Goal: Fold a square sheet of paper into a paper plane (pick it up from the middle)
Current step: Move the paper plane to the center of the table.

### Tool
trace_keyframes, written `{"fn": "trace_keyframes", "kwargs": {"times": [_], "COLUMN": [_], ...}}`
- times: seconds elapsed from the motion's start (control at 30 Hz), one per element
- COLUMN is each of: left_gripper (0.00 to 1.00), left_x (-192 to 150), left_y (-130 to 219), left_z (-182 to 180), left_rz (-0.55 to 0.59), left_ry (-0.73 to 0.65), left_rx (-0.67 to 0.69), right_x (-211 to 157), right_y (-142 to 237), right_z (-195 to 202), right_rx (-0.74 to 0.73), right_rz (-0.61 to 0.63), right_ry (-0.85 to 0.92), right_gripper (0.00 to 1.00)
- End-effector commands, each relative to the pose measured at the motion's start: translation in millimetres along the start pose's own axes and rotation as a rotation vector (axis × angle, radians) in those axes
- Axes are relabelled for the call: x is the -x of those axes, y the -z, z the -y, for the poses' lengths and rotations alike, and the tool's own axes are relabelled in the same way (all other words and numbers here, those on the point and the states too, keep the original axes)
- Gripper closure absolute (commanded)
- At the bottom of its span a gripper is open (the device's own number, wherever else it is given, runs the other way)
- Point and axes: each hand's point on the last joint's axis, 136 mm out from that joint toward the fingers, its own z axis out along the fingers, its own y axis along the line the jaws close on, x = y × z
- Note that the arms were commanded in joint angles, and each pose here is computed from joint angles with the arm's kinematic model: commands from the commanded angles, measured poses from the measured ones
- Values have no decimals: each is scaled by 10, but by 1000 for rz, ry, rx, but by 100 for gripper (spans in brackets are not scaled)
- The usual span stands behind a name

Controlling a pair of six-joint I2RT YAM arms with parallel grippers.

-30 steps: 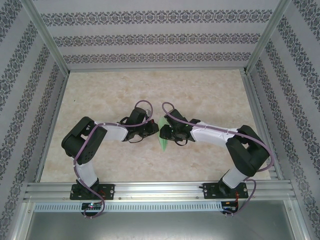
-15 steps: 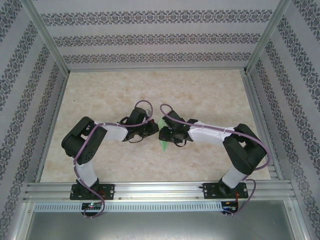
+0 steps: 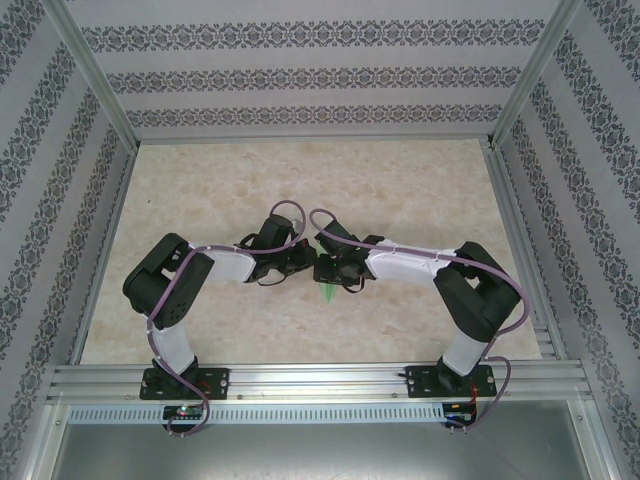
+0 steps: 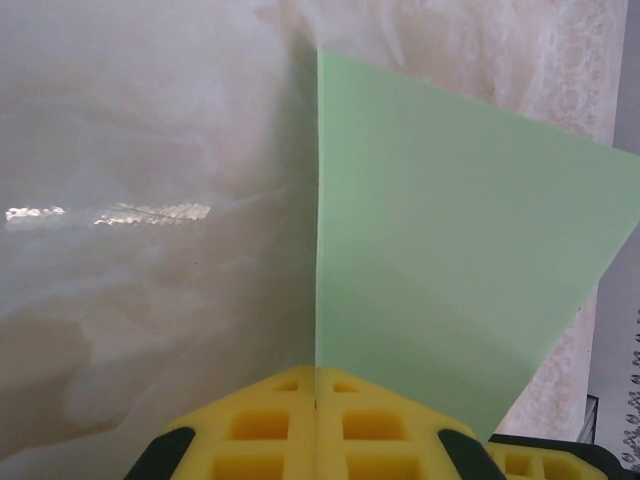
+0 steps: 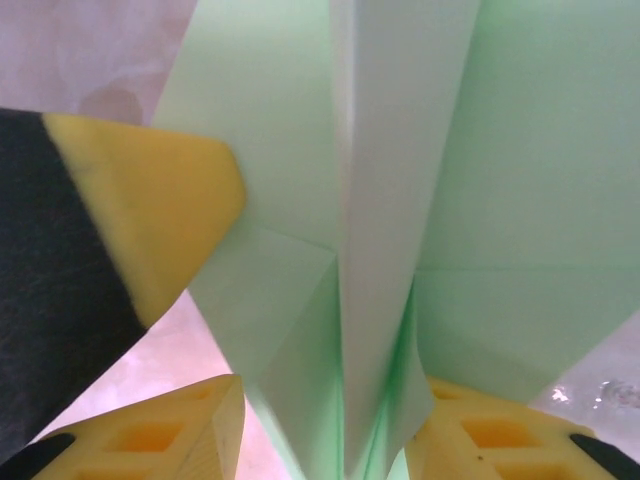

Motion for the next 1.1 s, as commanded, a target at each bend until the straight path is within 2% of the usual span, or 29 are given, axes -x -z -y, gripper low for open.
{"fn": "trace_keyframes", "kwargs": {"times": [0.0, 0.13, 0.27, 0.4, 0.6, 0.87, 1.07], "left_gripper": [100, 100, 81, 64, 47, 17, 5], "left_x": [86, 108, 203, 328, 437, 503, 507], "left_y": [9, 46, 176, 367, 608, 852, 934], "left_z": [63, 79, 64, 23, -136, -413, -546], "left_rz": [15, 17, 40, 80, 140, 213, 227], "left_ry": [-20, -20, -9, -7, -17, -39, -47], "left_rx": [-28, -27, -17, 10, 121, 321, 403], "right_x": [56, 86, 125, 158, 214, 227, 251], "right_y": [3, 30, 118, 205, 280, 143, 60], "right_z": [25, 78, 141, 216, 353, 385, 357], "right_rx": [-55, -88, -124, -169, -265, -321, -326], "right_rz": [26, 43, 68, 88, 109, 82, 72], "right_ry": [9, -6, -11, -4, 10, 16, 14], "right_gripper": [59, 73, 89, 97, 98, 92, 88]}}
